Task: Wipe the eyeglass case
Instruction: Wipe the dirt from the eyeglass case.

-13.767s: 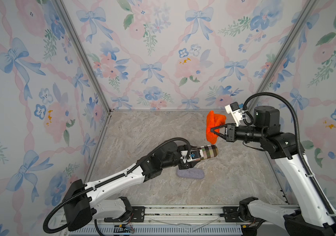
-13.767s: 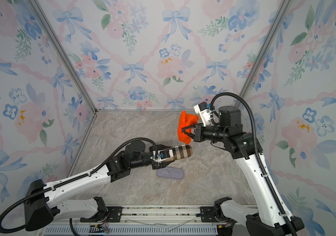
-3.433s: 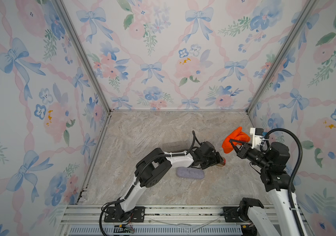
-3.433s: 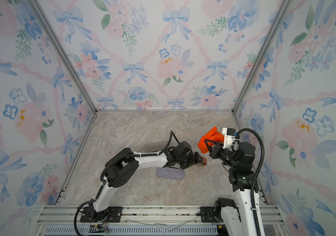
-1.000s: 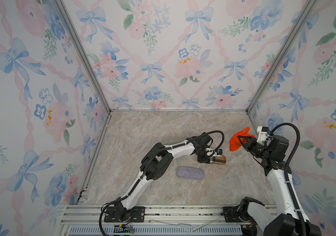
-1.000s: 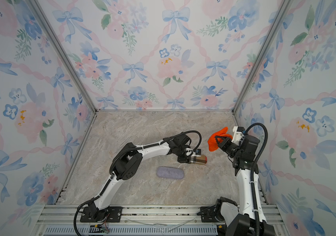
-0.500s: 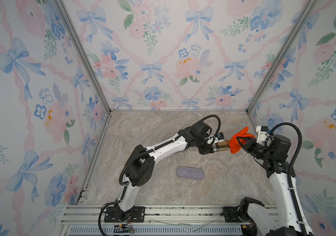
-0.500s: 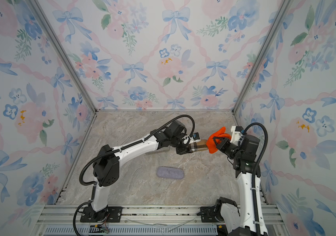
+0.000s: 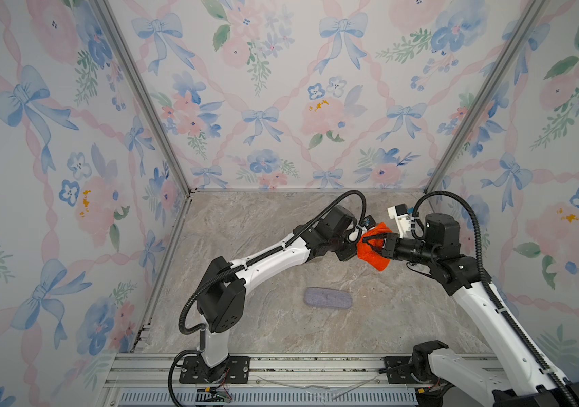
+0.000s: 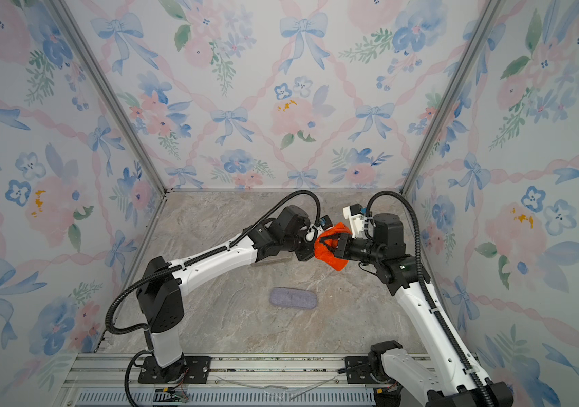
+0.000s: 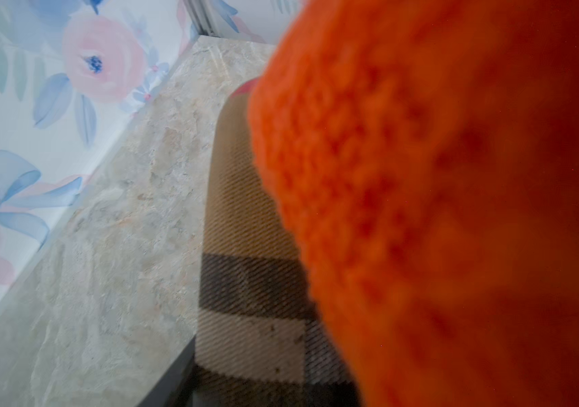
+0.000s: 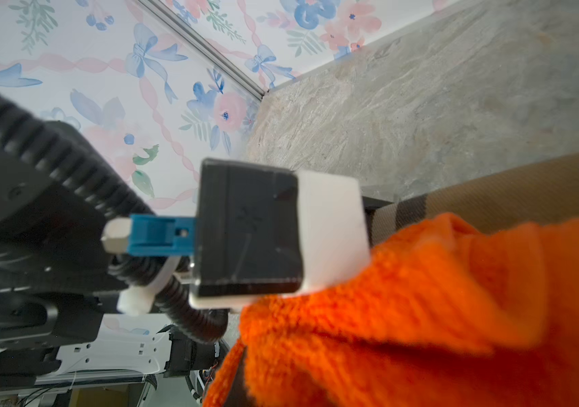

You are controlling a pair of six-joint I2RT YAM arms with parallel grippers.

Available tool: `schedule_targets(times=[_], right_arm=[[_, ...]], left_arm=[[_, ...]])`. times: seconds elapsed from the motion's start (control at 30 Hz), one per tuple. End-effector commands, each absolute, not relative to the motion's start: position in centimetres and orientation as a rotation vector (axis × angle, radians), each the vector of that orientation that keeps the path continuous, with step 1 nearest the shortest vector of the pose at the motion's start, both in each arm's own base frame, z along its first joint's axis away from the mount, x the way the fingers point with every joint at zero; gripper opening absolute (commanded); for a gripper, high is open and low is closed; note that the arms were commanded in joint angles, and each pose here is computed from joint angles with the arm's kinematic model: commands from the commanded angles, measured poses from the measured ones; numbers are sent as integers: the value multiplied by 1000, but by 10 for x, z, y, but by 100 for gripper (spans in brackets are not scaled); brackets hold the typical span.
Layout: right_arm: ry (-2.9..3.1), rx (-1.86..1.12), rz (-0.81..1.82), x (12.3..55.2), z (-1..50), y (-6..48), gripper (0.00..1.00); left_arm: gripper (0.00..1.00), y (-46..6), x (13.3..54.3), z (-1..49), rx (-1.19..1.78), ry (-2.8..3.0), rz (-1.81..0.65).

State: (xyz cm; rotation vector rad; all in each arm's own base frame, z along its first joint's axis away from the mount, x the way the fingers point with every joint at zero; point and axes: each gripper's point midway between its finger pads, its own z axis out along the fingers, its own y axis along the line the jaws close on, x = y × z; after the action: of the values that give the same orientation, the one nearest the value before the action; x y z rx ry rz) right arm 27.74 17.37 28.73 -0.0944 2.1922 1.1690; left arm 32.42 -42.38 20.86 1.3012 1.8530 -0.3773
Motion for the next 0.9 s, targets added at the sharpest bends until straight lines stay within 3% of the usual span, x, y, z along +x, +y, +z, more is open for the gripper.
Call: schedule_targets(times=[0.0,0.17,0.43,0.67,0.87], right_arm=[[2186,-42,1044,301,288,153,0],[2236,2,994,294,275,132,0],[2168,-175,1197,282,289,208,0],[2231,-47,1125,293,267,162,0],[2232,-184,1198,273,265,209,0]], left_arm=[[6,-424,305,259,1264,1625,-356],[6,-410,285,291,1222,1461,-404],[5,-414,268,296,1248,1405,-428],[1,-402,265,305,1188,1367,-420],[0,-396,273,304,1134,1392,-392]])
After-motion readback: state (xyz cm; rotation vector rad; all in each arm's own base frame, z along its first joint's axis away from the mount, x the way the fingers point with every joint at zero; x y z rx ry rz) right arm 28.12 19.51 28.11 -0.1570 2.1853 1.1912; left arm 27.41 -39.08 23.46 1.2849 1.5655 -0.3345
